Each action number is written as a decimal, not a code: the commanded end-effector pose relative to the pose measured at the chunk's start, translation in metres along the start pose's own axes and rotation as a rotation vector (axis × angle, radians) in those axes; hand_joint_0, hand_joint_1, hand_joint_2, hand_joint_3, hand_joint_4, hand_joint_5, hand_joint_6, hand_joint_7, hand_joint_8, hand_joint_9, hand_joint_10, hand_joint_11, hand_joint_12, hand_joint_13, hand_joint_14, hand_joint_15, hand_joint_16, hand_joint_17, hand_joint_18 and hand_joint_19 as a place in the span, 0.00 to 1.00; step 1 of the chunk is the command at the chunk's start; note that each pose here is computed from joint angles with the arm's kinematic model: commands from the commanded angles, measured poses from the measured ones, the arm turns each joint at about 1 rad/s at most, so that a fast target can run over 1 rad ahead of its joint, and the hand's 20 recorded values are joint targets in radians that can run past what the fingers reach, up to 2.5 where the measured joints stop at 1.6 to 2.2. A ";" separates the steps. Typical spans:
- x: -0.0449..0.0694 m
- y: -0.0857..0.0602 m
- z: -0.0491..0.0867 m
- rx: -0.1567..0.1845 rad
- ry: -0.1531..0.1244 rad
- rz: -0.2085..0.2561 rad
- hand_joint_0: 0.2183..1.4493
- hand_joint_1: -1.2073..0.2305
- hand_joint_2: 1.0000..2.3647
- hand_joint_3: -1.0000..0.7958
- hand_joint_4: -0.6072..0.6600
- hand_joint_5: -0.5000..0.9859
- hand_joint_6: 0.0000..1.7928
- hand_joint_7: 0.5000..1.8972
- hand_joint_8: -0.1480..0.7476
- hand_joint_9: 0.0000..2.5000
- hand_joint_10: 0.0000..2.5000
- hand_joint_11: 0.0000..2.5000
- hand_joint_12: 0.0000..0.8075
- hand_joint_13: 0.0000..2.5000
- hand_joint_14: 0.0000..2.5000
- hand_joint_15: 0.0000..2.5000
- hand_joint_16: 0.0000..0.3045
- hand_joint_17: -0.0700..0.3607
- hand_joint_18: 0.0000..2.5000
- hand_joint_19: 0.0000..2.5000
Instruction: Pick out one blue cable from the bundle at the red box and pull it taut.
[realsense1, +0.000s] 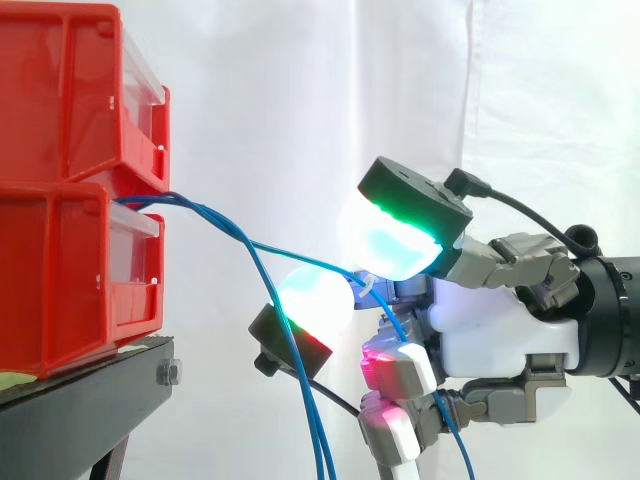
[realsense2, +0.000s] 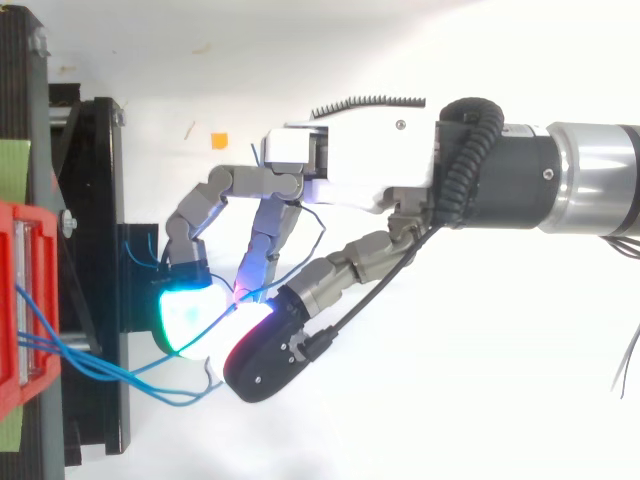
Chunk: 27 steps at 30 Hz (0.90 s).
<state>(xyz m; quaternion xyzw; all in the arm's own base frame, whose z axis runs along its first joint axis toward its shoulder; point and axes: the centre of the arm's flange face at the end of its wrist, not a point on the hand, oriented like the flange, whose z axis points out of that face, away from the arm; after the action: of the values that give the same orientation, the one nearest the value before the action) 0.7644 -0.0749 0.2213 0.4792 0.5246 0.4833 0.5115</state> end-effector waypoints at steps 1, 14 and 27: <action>0.000 0.000 0.000 -0.001 0.000 0.001 0.25 0.40 0.00 0.28 0.51 0.25 0.49 0.29 0.49 0.52 0.01 0.29 0.47 0.47 0.01 0.24 0.17 0.44 0.40 0.23; 0.001 0.002 0.000 -0.004 0.001 -0.002 0.32 0.36 0.01 0.41 0.45 0.26 0.52 0.32 0.49 0.53 0.01 0.30 0.46 0.47 0.01 0.25 0.16 0.42 0.39 0.24; 0.002 0.004 -0.004 0.031 0.007 -0.017 0.32 0.30 0.02 0.47 0.44 0.28 0.51 0.39 0.51 0.56 0.01 0.30 0.47 0.48 0.01 0.24 0.17 0.43 0.40 0.23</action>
<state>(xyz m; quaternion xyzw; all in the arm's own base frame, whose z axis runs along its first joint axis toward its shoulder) 0.7631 -0.0719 0.2220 0.4798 0.5305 0.4794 0.5085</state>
